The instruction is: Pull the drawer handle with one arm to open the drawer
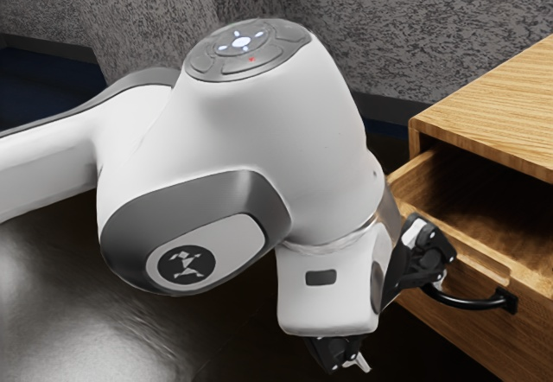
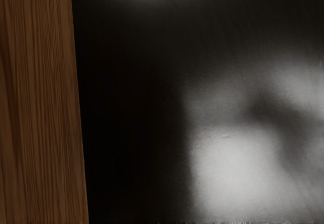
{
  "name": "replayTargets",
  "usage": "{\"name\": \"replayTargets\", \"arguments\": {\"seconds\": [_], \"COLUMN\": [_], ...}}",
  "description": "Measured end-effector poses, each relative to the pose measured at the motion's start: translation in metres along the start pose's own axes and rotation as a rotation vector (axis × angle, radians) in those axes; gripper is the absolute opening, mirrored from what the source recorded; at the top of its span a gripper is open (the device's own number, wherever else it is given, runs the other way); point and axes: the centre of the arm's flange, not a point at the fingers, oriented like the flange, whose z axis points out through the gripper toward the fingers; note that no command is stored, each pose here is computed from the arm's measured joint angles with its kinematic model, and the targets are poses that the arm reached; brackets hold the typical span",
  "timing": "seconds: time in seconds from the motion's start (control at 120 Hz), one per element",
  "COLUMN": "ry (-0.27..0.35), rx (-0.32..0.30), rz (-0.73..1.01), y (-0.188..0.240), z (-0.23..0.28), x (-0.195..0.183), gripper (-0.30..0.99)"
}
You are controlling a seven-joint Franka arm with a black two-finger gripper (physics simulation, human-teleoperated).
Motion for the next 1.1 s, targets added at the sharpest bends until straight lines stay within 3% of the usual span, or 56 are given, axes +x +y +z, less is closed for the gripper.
{"name": "replayTargets", "arguments": {"seconds": [0.233,0.417,0.483,0.608,0.65,0.75,0.917,0.992,1.1], "ry": [-0.014,-0.032,-0.039,-0.049,-0.056,-0.050,-0.035,-0.020,0.013], "rx": [0.007,0.032,0.039,0.069,0.077,0.130,0.330,0.334,0.207], "rz": [0.001,-0.003,-0.005,0.008,-0.055,-0.146,-0.229,-0.247,-0.251], "y": [0.033,0.062,0.071,0.097,0.101,0.131,0.215,0.177,0.069], "z": [-0.008,-0.020,-0.024,-0.037,-0.043,-0.080,-0.192,-0.224,-0.205], "x": [0.002,-0.003,-0.006,-0.011,-0.038,-0.074,-0.099,-0.098,-0.088], "gripper": [0.68,0.43,0.42,0.21,0.35,0.50,0.62,0.65,0.67]}}
